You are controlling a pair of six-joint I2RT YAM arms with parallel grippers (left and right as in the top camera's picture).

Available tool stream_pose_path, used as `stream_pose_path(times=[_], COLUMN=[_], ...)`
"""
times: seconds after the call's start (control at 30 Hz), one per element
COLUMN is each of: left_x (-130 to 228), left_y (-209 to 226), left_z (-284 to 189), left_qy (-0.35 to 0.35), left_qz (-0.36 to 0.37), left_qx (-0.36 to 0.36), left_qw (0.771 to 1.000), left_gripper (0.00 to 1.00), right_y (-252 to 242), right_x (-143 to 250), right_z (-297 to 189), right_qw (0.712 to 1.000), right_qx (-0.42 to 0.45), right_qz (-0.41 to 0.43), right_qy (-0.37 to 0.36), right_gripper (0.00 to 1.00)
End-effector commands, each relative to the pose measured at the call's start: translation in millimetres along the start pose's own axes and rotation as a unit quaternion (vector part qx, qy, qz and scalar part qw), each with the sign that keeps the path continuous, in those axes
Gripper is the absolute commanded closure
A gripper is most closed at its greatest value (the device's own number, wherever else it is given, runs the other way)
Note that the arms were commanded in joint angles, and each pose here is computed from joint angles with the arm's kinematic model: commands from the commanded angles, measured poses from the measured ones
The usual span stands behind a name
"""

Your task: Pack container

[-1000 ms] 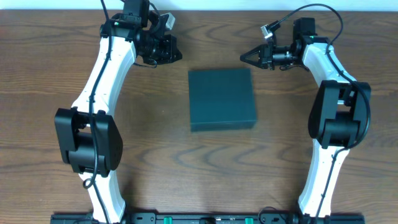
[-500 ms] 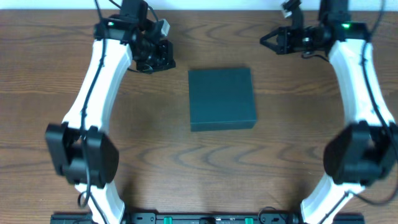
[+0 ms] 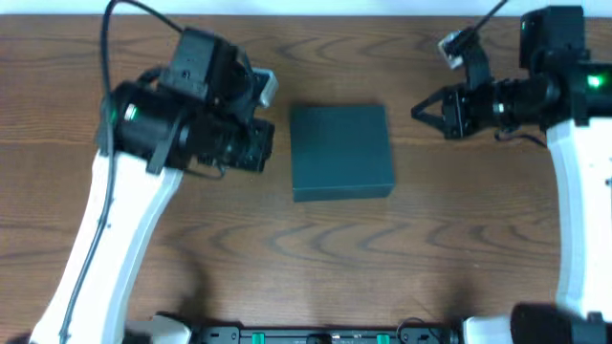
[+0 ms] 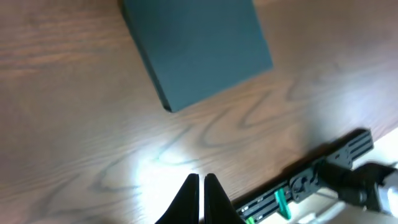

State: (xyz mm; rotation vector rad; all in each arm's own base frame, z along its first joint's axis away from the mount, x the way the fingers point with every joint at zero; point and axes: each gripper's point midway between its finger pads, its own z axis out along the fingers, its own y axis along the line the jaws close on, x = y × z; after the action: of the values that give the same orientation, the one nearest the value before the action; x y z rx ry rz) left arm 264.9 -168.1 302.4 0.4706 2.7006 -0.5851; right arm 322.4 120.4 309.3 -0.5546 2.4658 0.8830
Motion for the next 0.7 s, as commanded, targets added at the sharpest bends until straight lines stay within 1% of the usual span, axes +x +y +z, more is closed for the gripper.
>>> stream_pose_path(times=[0.0, 0.1, 0.23, 0.37, 0.47, 0.53, 0.67], left_x=[26.4, 55.4, 106.8, 143.0, 166.3, 178.0, 201.7], left_y=[-5.4, -3.2, 7.8, 18.7, 17.7, 18.5, 30.1], left_z=[-17.5, -21.4, -9.6, 10.7, 30.0, 42.8, 71.4], left_qy=[-0.022, -0.050, -0.072, -0.085, -0.087, -0.085, -0.064], left_qz=[0.028, 0.014, -0.005, -0.035, -0.035, -0.049, -0.092], left_qx=[-0.011, -0.005, 0.003, 0.011, 0.044, 0.060, 0.062], left_qw=[0.999, 0.999, 0.997, 0.996, 0.995, 0.993, 0.992], left_gripper=[0.94, 0.94, 0.94, 0.94, 0.94, 0.94, 0.94], right_y=[32.9, 50.8, 60.7, 59.7, 56.1, 52.4, 54.3], right_x=[19.3, 46.7, 106.3, 163.4, 201.0, 223.6, 253.1], right_z=[-13.0, -18.6, -16.5, -2.9, 10.0, 19.6, 35.4], right_qw=[0.998, 0.997, 0.996, 0.997, 0.998, 0.999, 0.999], right_qx=[-0.008, -0.010, -0.005, -0.006, -0.009, -0.011, -0.041], right_qz=[-0.056, -0.076, -0.082, -0.075, -0.057, -0.035, 0.016], right_qy=[-0.009, -0.019, -0.023, -0.015, -0.005, 0.003, 0.006], right_gripper=[0.99, 0.98, 0.99, 0.98, 0.98, 0.98, 0.99])
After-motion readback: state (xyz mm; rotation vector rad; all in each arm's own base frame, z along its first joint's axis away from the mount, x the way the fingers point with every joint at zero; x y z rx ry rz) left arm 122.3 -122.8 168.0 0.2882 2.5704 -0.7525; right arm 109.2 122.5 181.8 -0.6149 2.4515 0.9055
